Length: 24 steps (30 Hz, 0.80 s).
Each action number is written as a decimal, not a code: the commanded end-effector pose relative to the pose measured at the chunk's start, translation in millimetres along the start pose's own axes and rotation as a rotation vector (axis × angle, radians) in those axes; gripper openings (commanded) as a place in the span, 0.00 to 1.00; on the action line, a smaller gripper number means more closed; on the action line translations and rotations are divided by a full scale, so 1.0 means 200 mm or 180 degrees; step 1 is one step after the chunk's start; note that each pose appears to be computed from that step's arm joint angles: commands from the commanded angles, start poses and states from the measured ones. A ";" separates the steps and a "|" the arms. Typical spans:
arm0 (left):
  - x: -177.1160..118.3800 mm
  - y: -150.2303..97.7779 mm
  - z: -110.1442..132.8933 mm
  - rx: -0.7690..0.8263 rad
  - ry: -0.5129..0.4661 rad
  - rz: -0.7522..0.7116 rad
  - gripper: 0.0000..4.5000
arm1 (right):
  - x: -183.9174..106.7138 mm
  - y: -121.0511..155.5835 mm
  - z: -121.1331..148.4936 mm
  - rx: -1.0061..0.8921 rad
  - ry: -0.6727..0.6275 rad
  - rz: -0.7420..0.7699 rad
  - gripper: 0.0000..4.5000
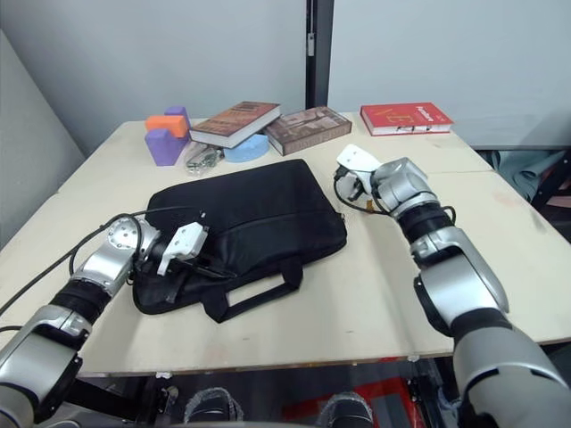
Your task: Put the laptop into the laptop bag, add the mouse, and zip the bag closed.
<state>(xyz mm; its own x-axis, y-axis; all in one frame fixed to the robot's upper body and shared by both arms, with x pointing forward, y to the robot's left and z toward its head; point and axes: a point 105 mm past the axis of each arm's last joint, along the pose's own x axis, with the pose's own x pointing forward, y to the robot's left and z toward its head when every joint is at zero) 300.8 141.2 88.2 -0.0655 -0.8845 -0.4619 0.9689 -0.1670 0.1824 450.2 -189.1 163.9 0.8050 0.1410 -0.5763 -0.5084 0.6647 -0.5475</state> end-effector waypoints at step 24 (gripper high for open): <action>-0.20 0.03 0.27 -0.0863 -0.0592 0.0258 0.00 | -0.34 0.01 -0.06 0.0663 -0.0458 0.0520 1.00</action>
<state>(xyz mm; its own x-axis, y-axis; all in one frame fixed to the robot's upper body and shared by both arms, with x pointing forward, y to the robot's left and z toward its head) 297.2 147.6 130.6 -0.0280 -0.9439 -0.3291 0.9978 -0.0064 -0.0664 396.7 -208.6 175.8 0.7439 0.3057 -0.5943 -0.5677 0.7582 -0.3207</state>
